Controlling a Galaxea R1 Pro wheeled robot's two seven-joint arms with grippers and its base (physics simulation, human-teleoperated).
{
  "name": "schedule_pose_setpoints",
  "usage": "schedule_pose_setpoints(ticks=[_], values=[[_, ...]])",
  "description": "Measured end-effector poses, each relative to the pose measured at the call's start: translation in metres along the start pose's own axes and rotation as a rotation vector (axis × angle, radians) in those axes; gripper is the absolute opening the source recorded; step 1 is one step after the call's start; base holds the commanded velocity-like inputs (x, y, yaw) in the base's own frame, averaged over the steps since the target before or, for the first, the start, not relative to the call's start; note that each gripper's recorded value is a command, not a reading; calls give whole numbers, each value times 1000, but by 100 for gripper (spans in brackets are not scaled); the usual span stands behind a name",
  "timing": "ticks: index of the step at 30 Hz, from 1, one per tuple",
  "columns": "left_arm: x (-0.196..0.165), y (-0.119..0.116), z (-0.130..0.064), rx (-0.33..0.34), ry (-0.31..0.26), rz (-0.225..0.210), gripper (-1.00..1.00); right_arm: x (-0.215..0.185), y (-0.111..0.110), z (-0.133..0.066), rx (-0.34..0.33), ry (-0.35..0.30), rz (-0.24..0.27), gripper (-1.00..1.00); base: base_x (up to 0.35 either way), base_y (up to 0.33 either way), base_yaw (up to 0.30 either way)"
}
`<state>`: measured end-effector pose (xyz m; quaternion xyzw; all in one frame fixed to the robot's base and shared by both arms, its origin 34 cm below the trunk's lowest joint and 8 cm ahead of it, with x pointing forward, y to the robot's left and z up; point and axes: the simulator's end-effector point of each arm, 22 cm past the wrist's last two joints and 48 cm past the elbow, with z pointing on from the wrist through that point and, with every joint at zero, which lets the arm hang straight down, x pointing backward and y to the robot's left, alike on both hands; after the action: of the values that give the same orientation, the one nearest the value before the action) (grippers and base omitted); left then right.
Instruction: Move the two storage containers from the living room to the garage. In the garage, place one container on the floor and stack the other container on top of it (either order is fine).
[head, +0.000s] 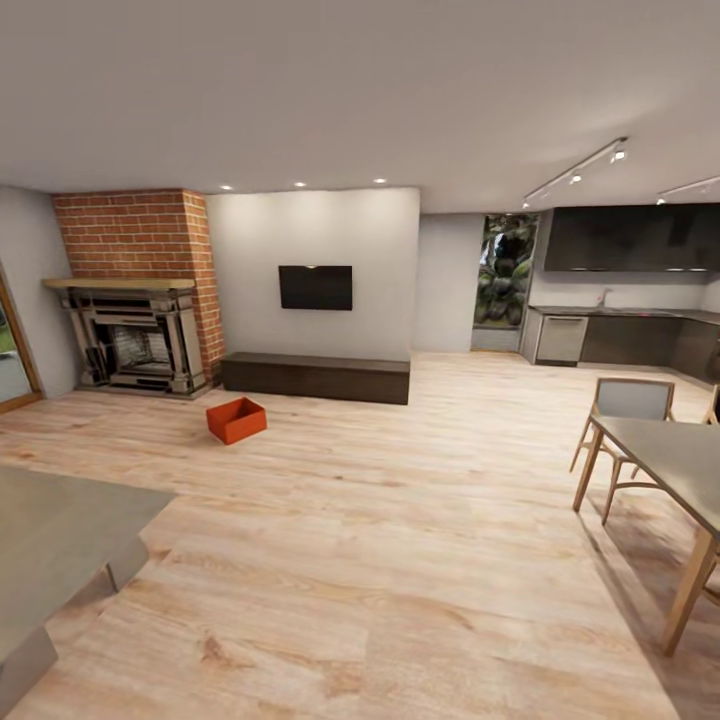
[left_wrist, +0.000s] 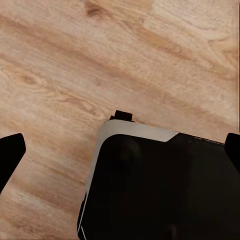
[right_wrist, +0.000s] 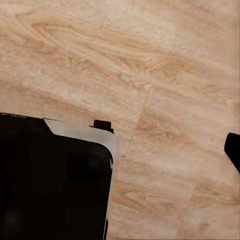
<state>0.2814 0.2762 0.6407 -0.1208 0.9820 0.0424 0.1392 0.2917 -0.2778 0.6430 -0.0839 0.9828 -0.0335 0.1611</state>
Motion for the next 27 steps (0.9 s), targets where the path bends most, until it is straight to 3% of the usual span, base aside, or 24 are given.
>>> schedule_pose_setpoints(ticks=[27], values=[[0, 0, 0, -1, -1, -1, 100, 0, 3, 0, -4, 1, -14, 100, 322, 0, 0]])
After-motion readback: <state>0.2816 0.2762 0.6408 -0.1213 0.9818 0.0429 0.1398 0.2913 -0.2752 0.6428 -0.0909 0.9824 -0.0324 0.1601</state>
